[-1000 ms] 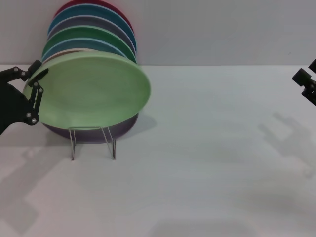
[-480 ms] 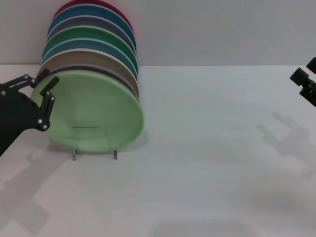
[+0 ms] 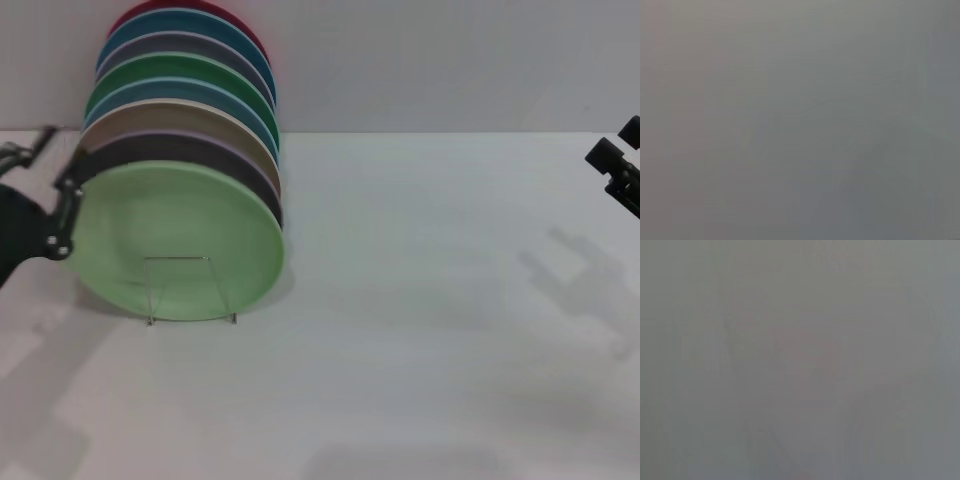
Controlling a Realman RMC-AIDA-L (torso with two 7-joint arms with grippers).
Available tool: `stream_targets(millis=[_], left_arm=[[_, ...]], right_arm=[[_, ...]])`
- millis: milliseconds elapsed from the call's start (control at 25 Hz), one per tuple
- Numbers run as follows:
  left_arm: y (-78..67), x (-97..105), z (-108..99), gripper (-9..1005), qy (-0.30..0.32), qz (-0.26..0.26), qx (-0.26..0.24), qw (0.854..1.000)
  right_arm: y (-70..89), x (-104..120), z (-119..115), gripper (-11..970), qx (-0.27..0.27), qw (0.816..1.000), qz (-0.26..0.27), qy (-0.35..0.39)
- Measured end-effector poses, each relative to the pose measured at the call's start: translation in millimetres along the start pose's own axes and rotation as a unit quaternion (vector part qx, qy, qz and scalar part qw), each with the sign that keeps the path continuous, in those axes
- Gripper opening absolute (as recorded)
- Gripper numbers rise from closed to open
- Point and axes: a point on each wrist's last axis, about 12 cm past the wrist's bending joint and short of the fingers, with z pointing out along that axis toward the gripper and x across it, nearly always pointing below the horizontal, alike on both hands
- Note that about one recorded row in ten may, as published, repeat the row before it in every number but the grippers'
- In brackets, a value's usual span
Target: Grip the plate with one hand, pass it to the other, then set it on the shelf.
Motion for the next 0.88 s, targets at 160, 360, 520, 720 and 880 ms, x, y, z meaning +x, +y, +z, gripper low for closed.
stream_targets(millis=[160, 360, 520, 720, 880], left_arm=[[-0.9, -12, -23, 250, -0.009, -0.003, -0.090, 0.996], [-6.2, -25, -66, 252, 0.028, -0.027, -0.224, 0.974], [-12.9, -22, -90, 255, 0.064, -0.070, -0.218, 0.971], [-21.5, -22, -109, 253, 0.101, -0.088, -0.213, 0.968], [-22.3, -17, -118, 249, 0.125, -0.116, -0.218, 0.961]], right_arm=[[1.4, 3, -4, 657, 0.005, 1.000, -0.018, 0.002], [4.9, 13, -11, 657, 0.021, 0.999, -0.047, 0.004], [9.6, 28, -18, 657, 0.053, 0.995, -0.087, -0.002], [11.6, 34, -21, 657, 0.075, 0.992, -0.097, -0.007], [11.1, 35, -22, 657, 0.082, 0.992, -0.093, -0.008]])
